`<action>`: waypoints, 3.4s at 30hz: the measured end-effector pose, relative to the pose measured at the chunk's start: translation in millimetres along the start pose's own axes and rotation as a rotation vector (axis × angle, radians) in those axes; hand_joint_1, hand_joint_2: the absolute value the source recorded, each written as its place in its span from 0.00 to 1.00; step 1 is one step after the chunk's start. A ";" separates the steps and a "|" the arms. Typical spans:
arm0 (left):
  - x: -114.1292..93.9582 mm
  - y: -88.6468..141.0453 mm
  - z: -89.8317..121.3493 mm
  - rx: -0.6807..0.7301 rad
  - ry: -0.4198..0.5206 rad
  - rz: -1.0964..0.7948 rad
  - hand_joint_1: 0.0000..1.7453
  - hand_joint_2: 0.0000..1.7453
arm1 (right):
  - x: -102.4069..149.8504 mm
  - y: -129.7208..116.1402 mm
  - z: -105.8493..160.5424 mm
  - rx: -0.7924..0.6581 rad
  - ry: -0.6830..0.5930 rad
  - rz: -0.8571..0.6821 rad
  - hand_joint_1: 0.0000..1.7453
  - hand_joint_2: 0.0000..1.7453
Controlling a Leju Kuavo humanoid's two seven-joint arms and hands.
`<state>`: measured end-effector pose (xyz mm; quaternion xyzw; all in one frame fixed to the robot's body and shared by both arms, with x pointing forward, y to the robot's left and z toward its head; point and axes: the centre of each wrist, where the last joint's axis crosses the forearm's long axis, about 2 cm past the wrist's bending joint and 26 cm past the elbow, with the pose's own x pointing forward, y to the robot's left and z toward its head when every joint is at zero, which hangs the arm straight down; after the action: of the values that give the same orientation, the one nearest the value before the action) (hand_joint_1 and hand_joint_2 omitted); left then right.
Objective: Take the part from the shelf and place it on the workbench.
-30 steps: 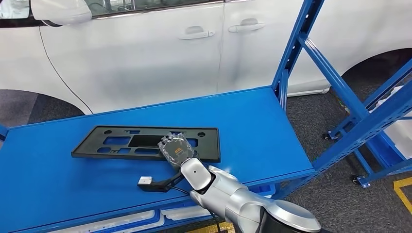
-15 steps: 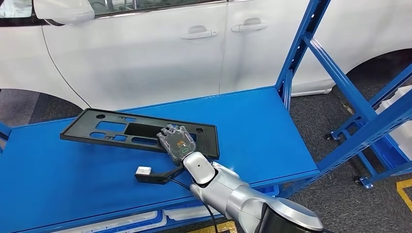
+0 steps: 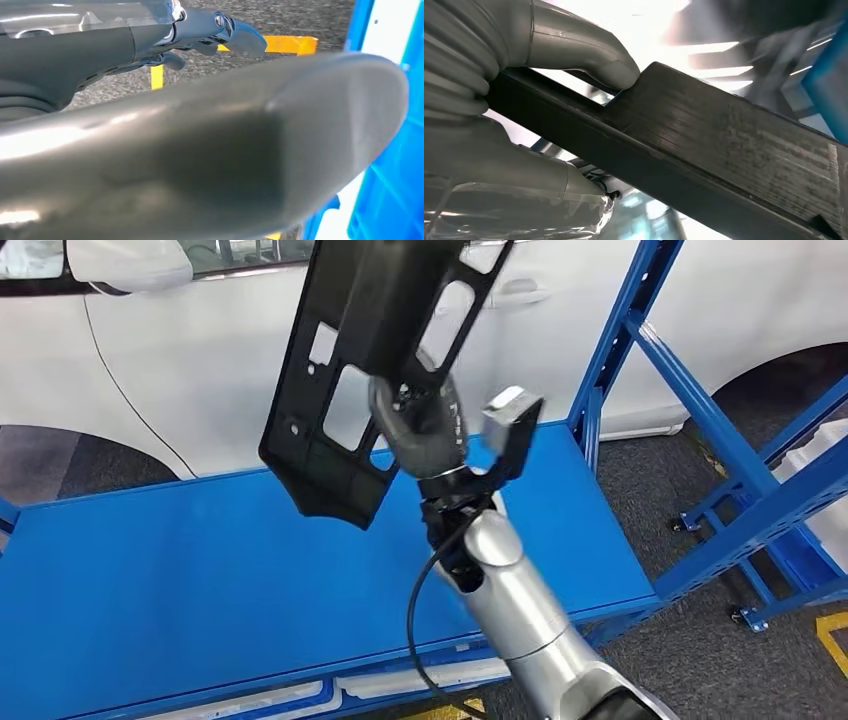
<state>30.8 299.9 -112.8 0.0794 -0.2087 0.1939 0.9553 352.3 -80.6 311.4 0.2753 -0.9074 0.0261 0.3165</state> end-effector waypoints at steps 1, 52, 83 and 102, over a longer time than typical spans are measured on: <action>-0.5 -0.2 0.2 0.005 0.010 0.005 0.00 0.00 | 10.9 -8.3 0.0 0.018 -0.052 -0.044 1.00 1.00; -3.1 -7.1 2.1 0.048 0.098 0.009 0.00 0.00 | 123.3 -65.0 63.6 0.584 -0.302 -0.259 1.00 1.00; 1.4 -7.8 0.5 0.070 0.088 0.027 0.00 0.00 | 113.6 -44.9 47.2 0.629 -0.299 -0.315 1.00 1.00; 5.0 -6.3 -1.0 0.038 0.055 0.002 0.00 0.00 | 102.5 -51.5 52.3 0.571 -0.319 -0.261 1.00 1.00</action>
<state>37.9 296.1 -112.0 0.0921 -0.1786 0.2007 0.9588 283.2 -185.3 323.4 0.4669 -0.8587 0.1950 0.0816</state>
